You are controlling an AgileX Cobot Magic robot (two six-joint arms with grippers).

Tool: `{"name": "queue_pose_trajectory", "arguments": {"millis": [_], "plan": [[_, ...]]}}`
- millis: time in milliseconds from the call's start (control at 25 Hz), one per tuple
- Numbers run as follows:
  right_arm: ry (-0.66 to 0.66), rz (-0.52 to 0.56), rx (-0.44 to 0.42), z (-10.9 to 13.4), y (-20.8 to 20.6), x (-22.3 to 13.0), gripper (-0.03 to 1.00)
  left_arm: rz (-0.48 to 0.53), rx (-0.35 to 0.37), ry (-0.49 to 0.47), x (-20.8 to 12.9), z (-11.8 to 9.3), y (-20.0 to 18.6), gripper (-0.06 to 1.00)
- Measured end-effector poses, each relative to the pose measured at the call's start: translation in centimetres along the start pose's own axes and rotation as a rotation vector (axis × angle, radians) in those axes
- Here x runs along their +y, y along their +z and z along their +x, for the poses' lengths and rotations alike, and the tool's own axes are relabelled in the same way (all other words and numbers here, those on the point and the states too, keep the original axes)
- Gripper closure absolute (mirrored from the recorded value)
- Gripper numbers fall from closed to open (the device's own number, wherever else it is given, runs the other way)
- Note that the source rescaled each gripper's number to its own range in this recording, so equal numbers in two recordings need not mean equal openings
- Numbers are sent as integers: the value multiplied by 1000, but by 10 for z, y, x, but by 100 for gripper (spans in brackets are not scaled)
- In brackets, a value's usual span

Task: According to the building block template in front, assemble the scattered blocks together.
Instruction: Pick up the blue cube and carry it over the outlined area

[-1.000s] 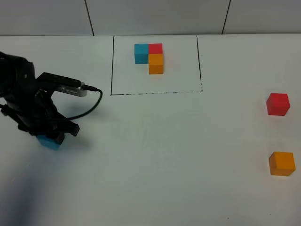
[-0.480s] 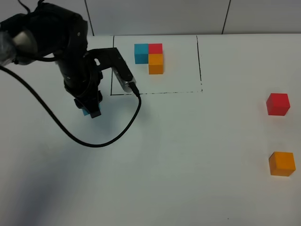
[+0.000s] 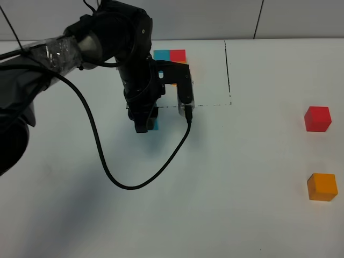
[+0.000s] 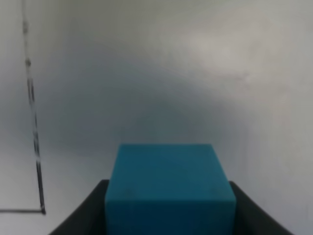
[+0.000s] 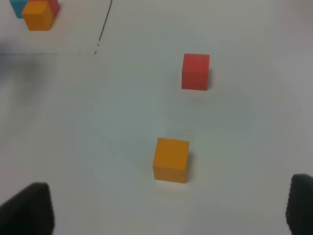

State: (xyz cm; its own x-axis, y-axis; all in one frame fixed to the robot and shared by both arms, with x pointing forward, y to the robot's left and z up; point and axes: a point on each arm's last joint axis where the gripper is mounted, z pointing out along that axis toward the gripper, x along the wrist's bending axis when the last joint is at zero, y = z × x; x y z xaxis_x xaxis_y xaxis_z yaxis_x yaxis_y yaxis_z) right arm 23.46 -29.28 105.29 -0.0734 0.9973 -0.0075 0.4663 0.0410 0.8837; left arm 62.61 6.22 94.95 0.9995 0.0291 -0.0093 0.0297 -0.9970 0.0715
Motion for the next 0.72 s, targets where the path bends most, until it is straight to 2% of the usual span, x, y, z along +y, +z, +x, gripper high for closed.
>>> {"name": "queue_pose_trajectory", "arguments": {"millis": [200, 440, 720], "plan": [[0, 0, 0, 0, 0, 0, 5, -20, 31, 71, 17, 4, 2, 94], [0, 1, 0, 0, 0, 0, 7, -58, 84, 38, 30, 18, -2, 94], [0, 1, 0, 0, 0, 0, 9, -19, 25, 33, 33, 24, 24, 94]]}}
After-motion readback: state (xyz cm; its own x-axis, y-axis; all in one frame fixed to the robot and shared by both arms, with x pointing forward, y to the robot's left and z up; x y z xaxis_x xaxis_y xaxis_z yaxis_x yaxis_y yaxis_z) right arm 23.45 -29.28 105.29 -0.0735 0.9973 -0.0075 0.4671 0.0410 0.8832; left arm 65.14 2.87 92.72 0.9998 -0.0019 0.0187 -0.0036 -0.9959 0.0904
